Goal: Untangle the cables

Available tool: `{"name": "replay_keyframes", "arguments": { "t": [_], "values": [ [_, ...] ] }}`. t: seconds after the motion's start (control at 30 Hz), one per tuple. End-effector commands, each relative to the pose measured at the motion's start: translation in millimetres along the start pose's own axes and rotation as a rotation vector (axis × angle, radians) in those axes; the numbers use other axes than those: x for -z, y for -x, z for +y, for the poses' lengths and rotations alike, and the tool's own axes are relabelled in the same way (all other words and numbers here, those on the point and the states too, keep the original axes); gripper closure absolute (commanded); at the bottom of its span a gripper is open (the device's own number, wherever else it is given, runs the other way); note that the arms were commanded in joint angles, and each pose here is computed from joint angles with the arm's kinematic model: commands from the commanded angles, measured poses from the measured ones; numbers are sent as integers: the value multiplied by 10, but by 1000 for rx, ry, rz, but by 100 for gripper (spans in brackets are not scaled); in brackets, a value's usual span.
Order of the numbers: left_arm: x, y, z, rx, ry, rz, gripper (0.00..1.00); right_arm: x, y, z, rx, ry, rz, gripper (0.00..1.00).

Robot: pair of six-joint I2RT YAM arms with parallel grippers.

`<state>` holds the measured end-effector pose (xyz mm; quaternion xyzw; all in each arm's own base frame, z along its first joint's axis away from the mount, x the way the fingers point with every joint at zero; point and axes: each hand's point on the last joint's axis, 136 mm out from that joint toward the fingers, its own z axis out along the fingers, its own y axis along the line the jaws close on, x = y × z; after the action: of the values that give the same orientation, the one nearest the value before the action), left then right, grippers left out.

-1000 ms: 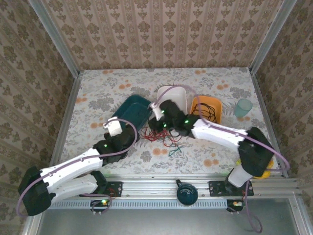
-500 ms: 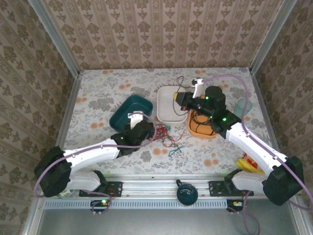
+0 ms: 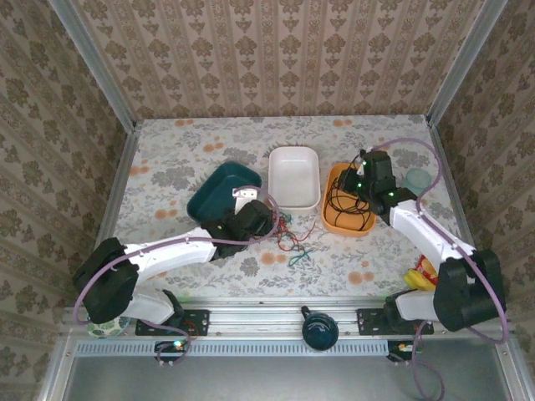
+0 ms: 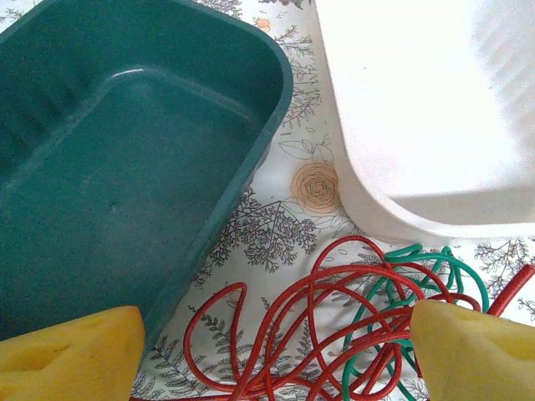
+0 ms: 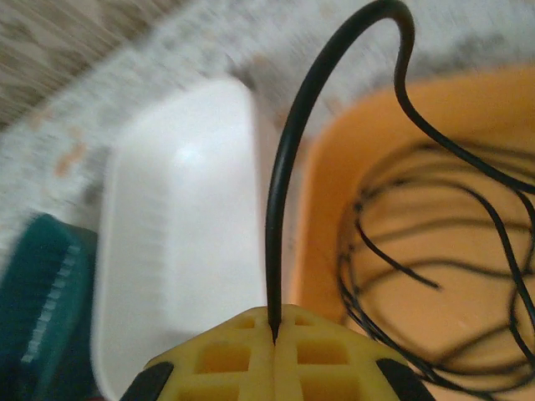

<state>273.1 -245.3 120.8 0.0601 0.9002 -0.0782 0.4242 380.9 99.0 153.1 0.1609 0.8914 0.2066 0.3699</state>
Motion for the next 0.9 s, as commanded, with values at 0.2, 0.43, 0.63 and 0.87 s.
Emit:
{"name": "replay_keyframes", "arguments": {
  "t": [0.2, 0.43, 0.63, 0.87],
  "values": [
    [44, 35, -37, -23, -9, 3, 16, -167, -334, -504, -35, -235, 120, 53],
    [17, 29, -98, -30, -32, 5, 16, 189, -74, -233, 101, -201, -19, 46],
    [-16, 46, -199, -46, -67, 7, 16, 286, -810, 458, 362, 64, 167, 46],
    [-26, 57, -255, -59, -84, 6, 16, 385, -1769, 649, 543, 202, 445, 46]
  ]
}}
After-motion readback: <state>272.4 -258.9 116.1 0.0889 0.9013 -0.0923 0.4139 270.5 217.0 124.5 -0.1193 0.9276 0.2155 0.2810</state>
